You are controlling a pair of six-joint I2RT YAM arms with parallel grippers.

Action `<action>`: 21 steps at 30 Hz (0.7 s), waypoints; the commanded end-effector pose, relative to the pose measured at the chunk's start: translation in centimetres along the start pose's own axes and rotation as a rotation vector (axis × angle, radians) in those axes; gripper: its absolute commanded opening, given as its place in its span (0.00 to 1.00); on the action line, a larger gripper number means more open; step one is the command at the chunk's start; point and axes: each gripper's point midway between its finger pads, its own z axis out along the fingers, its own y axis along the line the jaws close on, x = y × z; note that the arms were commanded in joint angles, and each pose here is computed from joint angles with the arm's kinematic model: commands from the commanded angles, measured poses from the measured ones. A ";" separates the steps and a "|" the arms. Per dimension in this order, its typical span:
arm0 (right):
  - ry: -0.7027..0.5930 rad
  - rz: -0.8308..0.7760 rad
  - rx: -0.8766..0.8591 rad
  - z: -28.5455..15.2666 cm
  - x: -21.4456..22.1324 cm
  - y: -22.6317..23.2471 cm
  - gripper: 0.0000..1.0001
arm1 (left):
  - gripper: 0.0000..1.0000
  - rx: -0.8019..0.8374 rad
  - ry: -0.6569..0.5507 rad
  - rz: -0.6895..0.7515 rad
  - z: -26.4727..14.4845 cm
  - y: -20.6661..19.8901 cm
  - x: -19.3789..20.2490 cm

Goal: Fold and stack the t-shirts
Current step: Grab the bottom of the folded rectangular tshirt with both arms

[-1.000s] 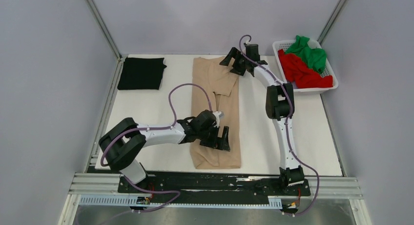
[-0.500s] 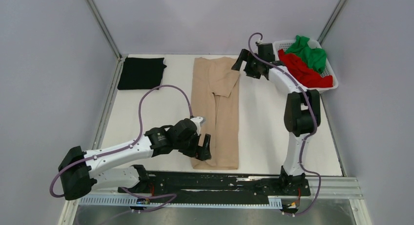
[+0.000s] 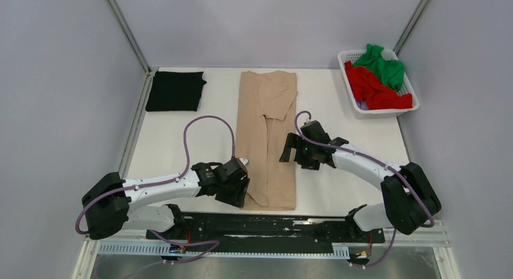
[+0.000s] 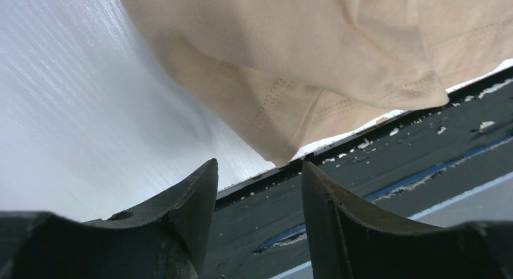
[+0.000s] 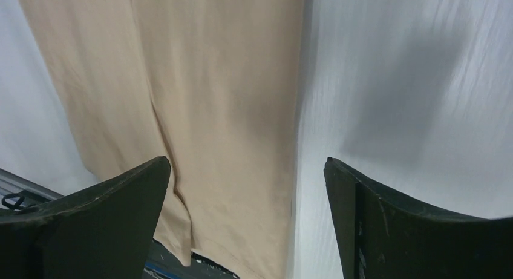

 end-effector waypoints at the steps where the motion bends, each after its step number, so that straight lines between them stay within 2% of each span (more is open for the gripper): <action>1: -0.016 0.064 0.006 -1.7 2.4 -0.2 0.98 | 0.60 -0.014 -0.082 0.005 0.0 -1.1 -2.3; 8: 0.079 0.098 -0.094 -4.5 7.7 -0.3 0.94 | 0.56 -0.082 -0.069 0.031 1.1 -1.2 -2.6; 15: 0.186 0.083 -0.194 -5.8 11.1 0.2 0.89 | 0.54 -0.192 -0.083 0.084 1.2 -1.2 -3.1; 19: 0.257 0.057 -0.196 -5.7 13.3 0.4 0.86 | 0.50 -0.268 -0.081 0.106 1.2 -1.0 -3.3; 21: 0.285 0.051 -0.200 -5.7 14.1 0.6 0.82 | 0.45 -0.300 -0.079 0.107 1.3 -0.7 -3.2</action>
